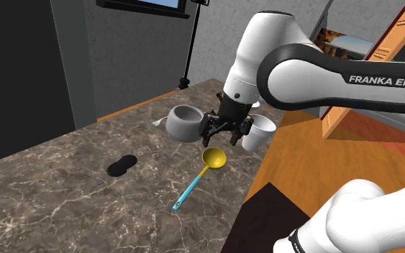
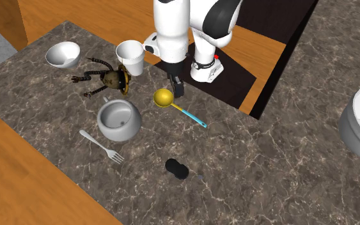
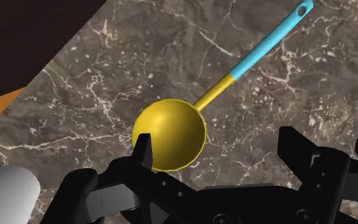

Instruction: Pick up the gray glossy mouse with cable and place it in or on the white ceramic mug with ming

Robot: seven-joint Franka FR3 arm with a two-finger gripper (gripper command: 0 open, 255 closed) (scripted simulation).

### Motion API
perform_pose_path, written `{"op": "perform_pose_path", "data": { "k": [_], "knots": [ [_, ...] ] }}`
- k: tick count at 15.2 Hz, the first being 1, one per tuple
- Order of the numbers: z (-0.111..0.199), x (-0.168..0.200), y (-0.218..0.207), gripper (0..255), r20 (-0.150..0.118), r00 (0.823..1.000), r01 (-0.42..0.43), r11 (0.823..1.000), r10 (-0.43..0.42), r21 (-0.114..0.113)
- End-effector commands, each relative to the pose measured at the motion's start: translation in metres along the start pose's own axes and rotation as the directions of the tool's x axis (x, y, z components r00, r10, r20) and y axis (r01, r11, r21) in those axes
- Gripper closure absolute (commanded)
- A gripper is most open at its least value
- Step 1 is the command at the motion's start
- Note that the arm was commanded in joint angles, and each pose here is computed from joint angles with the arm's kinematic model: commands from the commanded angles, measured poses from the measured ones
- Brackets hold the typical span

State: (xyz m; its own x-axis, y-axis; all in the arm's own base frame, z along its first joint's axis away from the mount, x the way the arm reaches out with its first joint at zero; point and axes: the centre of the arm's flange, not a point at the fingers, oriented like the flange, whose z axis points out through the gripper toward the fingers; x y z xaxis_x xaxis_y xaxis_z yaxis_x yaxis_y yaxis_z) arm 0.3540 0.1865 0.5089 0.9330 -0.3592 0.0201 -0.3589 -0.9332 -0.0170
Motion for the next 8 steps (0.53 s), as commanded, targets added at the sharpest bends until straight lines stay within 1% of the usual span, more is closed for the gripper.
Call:
{"op": "perform_pose_path", "data": {
  "k": [1, 4, 8],
  "knots": [
    [0.011, -0.003, -0.023, 0, 0.000, 0.999, -0.042, 0.999, 0.042, 0.002],
    [0.024, -0.002, -0.061, 0, -0.001, 0.995, -0.098, 0.995, 0.098, 0.003],
    [0.041, 0.002, -0.110, 0, -0.001, 0.985, -0.173, 0.985, 0.173, 0.004]
  ]
}}
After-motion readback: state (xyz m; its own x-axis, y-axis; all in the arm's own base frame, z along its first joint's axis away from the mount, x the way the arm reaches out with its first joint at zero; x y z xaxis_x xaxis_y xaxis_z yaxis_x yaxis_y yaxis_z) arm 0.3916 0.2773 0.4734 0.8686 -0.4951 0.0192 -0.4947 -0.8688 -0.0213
